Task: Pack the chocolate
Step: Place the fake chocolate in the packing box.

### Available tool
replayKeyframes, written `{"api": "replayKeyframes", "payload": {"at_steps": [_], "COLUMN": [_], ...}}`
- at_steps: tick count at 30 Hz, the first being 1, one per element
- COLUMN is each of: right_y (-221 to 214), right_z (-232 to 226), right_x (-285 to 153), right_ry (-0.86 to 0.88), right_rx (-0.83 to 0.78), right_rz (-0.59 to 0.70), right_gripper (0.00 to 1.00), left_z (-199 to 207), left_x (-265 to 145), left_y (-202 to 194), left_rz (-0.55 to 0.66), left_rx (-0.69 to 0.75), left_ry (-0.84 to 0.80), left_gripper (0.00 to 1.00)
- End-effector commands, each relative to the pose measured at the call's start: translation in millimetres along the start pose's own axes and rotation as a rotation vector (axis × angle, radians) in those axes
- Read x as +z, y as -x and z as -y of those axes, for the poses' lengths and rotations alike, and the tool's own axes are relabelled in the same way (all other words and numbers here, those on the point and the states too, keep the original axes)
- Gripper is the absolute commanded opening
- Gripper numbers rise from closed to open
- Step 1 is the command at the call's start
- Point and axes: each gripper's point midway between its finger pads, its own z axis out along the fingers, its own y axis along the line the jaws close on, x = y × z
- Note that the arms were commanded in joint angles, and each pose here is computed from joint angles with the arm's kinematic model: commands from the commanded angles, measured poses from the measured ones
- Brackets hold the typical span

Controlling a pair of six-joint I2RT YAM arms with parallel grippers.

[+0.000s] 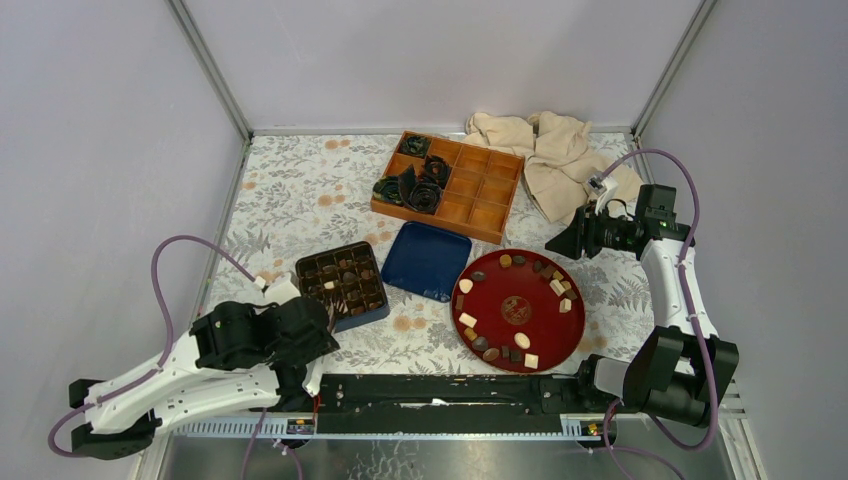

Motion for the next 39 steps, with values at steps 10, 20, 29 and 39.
{"api": "replayKeyframes", "payload": {"at_steps": [10, 20, 29, 39], "right_y": [19, 19, 18, 16], "right_z": [-13, -13, -12, -11], "right_x": [-8, -8, -8, -7], "right_ry": [0.023, 0.022, 0.020, 0.020], "right_rx": [-0.069, -0.073, -0.070, -0.072], "right_rz": [0.048, 0.047, 0.045, 0.041], "right_gripper": [0.49, 0.49, 0.50, 0.49], "left_z": [1, 1, 8, 48], "left_x": [3, 4, -4, -42], "left_y": [3, 2, 10, 34], "left_rz": [0.011, 0.007, 0.034, 0.097], "left_rx": [-0.007, 0.010, -0.004, 0.056], "left_ry": [0.026, 0.042, 0.005, -0.127], "left_gripper": [0.38, 0.45, 0.37, 0.35]}}
